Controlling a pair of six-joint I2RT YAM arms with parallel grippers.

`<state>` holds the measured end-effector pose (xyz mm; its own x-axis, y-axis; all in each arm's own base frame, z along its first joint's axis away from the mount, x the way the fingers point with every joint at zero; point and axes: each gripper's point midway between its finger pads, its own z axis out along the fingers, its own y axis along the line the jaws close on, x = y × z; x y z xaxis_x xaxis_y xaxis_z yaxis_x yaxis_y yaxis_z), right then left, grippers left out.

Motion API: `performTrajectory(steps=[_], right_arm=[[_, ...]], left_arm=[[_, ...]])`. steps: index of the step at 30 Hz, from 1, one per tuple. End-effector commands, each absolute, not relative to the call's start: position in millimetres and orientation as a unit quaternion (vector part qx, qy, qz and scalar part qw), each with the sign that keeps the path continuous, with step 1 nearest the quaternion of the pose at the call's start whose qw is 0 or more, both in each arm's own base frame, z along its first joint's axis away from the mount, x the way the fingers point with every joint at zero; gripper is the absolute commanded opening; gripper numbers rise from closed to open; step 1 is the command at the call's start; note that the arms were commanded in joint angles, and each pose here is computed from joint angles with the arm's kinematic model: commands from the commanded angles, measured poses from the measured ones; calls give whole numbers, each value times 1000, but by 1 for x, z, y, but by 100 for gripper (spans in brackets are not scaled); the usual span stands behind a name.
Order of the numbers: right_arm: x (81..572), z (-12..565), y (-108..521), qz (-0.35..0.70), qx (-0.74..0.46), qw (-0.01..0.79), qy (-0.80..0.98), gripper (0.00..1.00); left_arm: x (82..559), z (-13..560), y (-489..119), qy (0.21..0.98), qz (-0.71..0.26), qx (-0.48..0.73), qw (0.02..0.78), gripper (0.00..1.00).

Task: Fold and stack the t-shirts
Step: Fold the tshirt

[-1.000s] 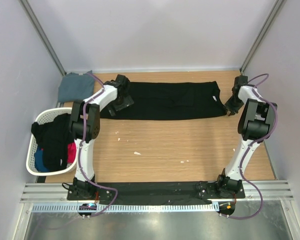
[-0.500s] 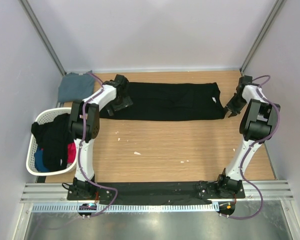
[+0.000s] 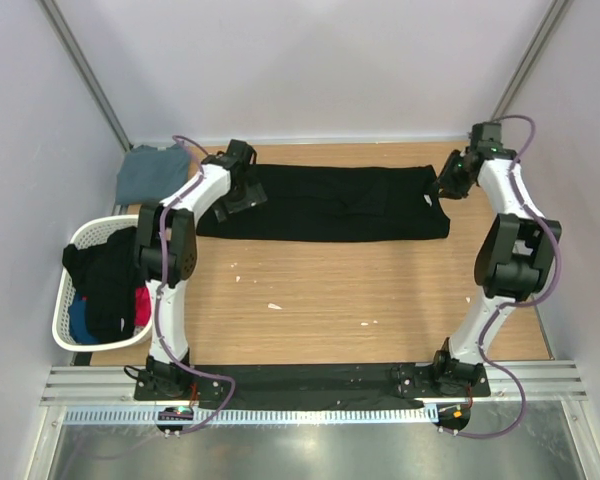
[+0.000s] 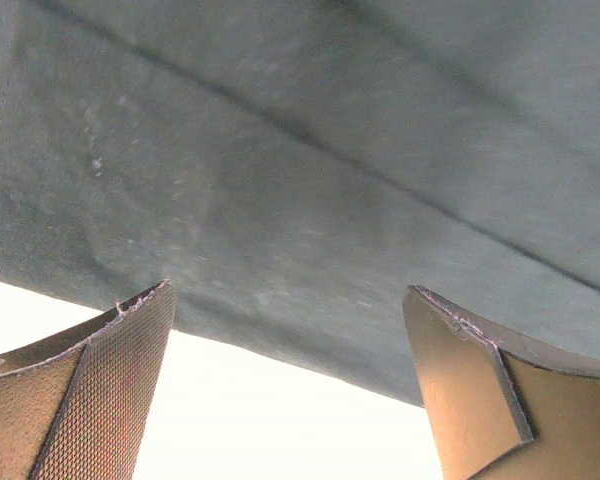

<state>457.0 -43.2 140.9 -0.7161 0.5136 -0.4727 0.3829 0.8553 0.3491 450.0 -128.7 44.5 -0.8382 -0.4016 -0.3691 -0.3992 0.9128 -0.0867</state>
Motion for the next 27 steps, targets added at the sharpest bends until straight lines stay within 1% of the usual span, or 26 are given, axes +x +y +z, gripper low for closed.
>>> performTrajectory(steps=[1, 4, 6, 8, 12, 14, 17, 21, 27], right_arm=[[467, 101, -17, 133, 208, 247, 937, 36], [479, 90, 3, 142, 188, 246, 940, 36], [489, 89, 10, 144, 180, 250, 940, 35], [495, 75, 19, 148, 175, 244, 942, 36], [509, 45, 19, 141, 173, 246, 943, 35], [513, 28, 12, 122, 181, 239, 946, 34], [523, 30, 11, 120, 180, 249, 944, 33], [535, 44, 12, 129, 171, 282, 935, 33], [534, 40, 17, 147, 180, 278, 932, 33]], left_arm=[[469, 118, -152, 943, -62, -192, 265, 96], [473, 136, -172, 937, -99, -178, 284, 96], [475, 144, -195, 934, -128, -160, 293, 96], [473, 146, -218, 933, -152, -140, 295, 96], [476, 153, -272, 923, -222, -92, 301, 96], [480, 150, -291, 919, -238, -72, 305, 96], [482, 149, -325, 912, -265, -28, 312, 96], [481, 149, -365, 898, -294, 27, 326, 96], [493, 154, -415, 874, -339, 53, 344, 96]])
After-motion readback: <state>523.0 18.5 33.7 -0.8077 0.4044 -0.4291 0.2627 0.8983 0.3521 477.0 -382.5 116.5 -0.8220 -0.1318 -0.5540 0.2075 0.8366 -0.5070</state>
